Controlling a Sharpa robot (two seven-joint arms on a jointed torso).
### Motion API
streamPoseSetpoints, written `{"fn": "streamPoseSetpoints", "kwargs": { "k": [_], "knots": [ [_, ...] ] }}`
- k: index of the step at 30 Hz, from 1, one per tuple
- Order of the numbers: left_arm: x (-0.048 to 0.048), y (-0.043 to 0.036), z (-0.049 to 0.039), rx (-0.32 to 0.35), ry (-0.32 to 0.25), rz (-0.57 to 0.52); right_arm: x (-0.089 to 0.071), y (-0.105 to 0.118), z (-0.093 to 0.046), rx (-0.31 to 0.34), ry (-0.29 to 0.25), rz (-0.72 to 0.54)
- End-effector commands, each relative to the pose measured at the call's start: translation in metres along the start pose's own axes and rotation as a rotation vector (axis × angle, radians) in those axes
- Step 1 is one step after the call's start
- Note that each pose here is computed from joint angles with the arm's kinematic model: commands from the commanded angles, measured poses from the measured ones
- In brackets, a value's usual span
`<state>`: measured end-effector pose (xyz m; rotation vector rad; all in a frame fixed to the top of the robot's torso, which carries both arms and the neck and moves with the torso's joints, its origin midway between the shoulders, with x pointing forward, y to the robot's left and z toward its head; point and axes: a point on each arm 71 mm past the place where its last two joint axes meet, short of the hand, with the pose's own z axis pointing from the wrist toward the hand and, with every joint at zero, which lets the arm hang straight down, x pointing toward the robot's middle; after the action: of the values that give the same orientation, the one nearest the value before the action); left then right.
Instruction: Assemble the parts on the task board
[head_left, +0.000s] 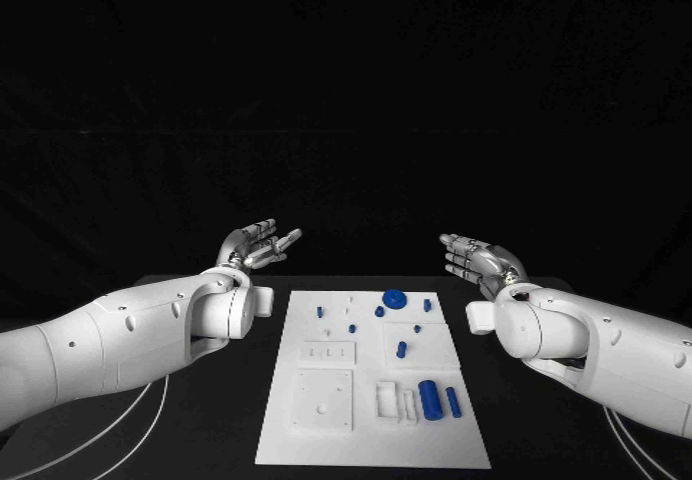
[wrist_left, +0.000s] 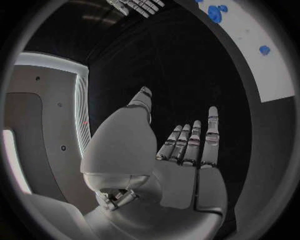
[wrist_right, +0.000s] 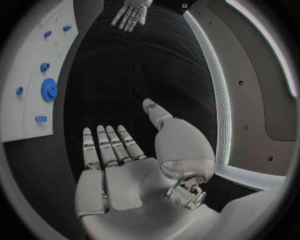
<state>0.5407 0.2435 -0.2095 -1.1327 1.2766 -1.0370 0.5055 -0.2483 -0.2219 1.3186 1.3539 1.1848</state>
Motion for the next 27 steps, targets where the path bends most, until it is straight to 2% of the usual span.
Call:
{"fn": "streamPoseSetpoints", "kwargs": {
  "k": [1, 5, 6, 9, 18, 22, 27],
  "knots": [
    [0.0022, -0.0002, 0.0055, -0.053, 0.066, -0.028, 0.005, -0.005, 0.002, 0.093, 0.150, -0.024],
    [0.0011, -0.0009, 0.0070, -0.054, 0.066, -0.026, 0.003, -0.004, 0.003, 0.104, 0.158, -0.027],
    [0.0016, -0.0002, 0.0091, -0.060, 0.074, -0.034, -0.004, -0.005, 0.008, 0.075, 0.131, -0.074],
    [0.0015, -0.0002, 0.0092, -0.060, 0.074, -0.035, -0.005, -0.004, 0.009, 0.051, 0.122, -0.092],
    [-0.0008, -0.0016, 0.0070, -0.040, 0.075, -0.036, -0.010, 0.006, 0.016, -0.127, 0.086, -0.293],
    [-0.0013, -0.0019, 0.0040, -0.037, 0.103, -0.042, -0.008, 0.008, 0.019, -0.200, 0.106, -0.447],
    [0.0009, -0.0036, -0.0021, -0.031, 0.165, -0.039, 0.001, 0.011, 0.022, -0.278, 0.171, -0.667]
  ]
}}
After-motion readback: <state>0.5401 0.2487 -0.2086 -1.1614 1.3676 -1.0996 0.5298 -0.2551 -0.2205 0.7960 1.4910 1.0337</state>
